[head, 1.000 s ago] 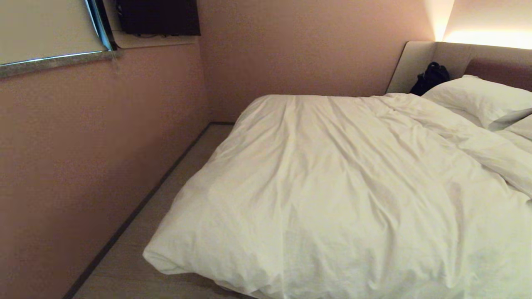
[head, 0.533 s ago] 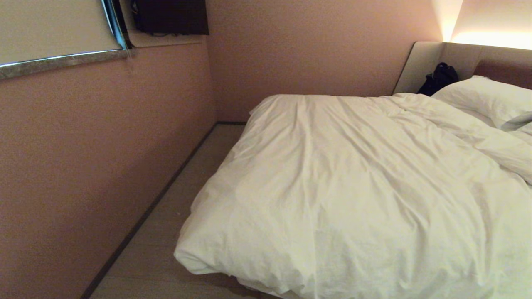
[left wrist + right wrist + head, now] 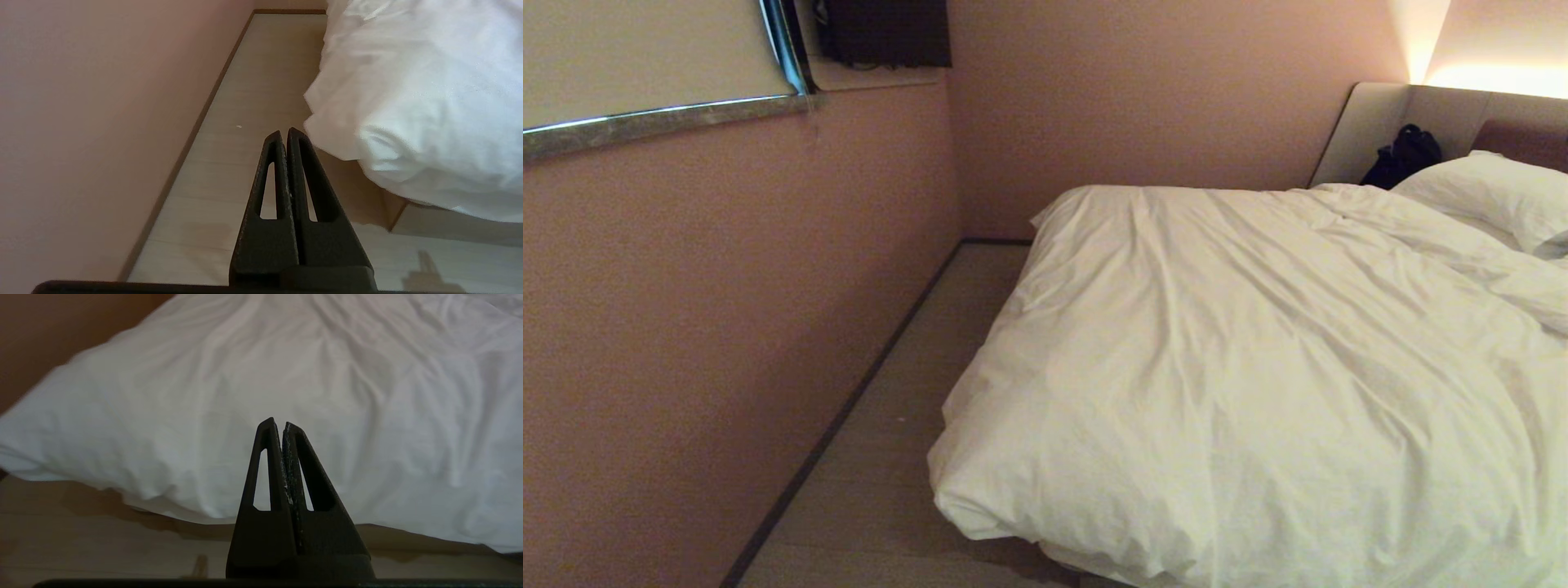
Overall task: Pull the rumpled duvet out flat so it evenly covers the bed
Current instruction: Flatten the corners of the folded blanket
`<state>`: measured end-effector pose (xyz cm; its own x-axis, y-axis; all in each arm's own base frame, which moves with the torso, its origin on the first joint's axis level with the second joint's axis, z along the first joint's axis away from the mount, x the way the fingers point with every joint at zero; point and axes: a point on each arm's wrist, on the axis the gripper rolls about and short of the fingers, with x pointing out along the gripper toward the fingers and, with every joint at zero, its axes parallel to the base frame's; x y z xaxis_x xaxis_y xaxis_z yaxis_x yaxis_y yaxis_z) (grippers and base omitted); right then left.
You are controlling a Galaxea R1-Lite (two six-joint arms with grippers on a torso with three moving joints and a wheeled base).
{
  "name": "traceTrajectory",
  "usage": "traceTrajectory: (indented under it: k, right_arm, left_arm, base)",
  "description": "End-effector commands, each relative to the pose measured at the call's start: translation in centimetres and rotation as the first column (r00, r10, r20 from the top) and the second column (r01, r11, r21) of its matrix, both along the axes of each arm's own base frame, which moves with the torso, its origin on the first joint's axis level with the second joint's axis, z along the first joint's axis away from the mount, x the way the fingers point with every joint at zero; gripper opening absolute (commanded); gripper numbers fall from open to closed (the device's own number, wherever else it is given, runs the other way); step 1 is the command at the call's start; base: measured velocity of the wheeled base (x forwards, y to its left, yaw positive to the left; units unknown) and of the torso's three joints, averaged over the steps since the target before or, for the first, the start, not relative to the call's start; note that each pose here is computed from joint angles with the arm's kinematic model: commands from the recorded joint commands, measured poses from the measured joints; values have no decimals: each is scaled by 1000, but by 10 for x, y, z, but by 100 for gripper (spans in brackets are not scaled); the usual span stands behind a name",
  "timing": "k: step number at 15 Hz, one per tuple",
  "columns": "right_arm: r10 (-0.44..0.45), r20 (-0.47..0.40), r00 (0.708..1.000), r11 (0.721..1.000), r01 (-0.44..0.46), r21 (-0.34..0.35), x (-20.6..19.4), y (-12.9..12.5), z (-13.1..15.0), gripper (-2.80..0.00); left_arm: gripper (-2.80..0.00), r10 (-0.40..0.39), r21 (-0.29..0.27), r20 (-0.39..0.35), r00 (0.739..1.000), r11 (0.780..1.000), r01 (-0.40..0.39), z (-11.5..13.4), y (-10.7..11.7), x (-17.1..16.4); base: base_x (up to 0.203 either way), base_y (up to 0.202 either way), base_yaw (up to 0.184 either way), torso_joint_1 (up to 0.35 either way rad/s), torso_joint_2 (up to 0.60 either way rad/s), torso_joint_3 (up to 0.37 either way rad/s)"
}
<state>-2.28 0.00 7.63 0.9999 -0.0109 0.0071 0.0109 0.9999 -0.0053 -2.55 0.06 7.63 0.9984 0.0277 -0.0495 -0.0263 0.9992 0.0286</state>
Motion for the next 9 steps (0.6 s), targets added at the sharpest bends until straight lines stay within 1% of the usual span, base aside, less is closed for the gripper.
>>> traceTrajectory:
  k: [1, 7, 9]
  right_arm:
    - [0, 1, 1000, 1000, 0, -1, 0, 0, 0, -280]
    - [0, 1, 1000, 1000, 0, -1, 0, 0, 0, -280]
    - [0, 1, 1000, 1000, 0, -1, 0, 0, 0, -280]
  left_arm:
    - [-280, 1, 2, -1, 1000, 1000, -1, 0, 0, 0]
    - [-280, -1, -3, 3, 1000, 1000, 1, 0, 0, 0]
    - [-280, 0, -7, 2, 1000, 1000, 0, 0, 0, 0]
  base:
    - [0, 197, 1, 2, -2, 1]
    - [0, 197, -1, 2, 1, 2]
    - [0, 130, -3, 1, 3, -1]
